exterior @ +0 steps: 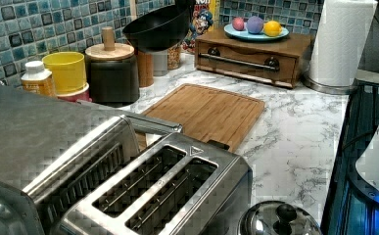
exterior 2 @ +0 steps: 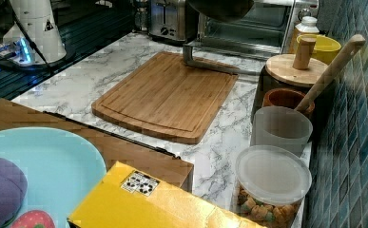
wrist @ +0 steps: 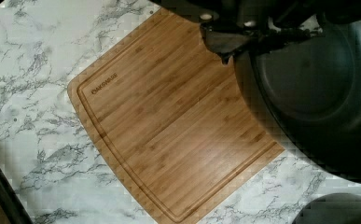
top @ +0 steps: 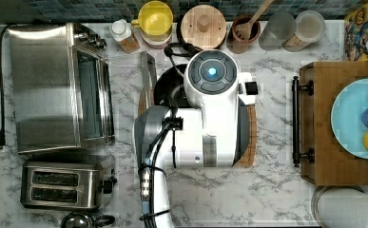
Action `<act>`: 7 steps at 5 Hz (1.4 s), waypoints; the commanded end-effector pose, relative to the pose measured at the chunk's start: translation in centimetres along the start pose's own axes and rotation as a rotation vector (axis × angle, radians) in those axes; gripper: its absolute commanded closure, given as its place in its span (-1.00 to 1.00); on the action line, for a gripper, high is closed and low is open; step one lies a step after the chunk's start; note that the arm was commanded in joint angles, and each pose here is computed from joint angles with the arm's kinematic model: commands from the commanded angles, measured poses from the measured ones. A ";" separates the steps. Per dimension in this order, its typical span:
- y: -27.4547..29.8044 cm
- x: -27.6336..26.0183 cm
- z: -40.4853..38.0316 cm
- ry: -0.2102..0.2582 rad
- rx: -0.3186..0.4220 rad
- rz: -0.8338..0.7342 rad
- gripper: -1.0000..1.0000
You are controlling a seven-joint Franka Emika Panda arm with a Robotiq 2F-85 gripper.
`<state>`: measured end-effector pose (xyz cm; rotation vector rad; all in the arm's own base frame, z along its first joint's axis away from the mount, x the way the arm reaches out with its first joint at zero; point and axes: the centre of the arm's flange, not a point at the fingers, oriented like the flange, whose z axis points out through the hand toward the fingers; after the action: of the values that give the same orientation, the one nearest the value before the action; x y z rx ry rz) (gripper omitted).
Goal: Put the bowl in the oven.
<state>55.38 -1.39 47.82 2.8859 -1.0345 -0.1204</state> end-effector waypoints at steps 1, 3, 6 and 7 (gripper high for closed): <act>-0.3 -0.1 -0.9 0.053 0.064 -0.112 1.00; -8.3 -4.0 0.1 0.168 0.023 -0.652 1.00; -14.1 -6.0 0.5 0.233 0.142 -0.708 1.00; -15.5 -5.5 1.3 0.215 0.146 -0.678 1.00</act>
<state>58.76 9.56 37.53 3.1187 -0.0436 -0.0585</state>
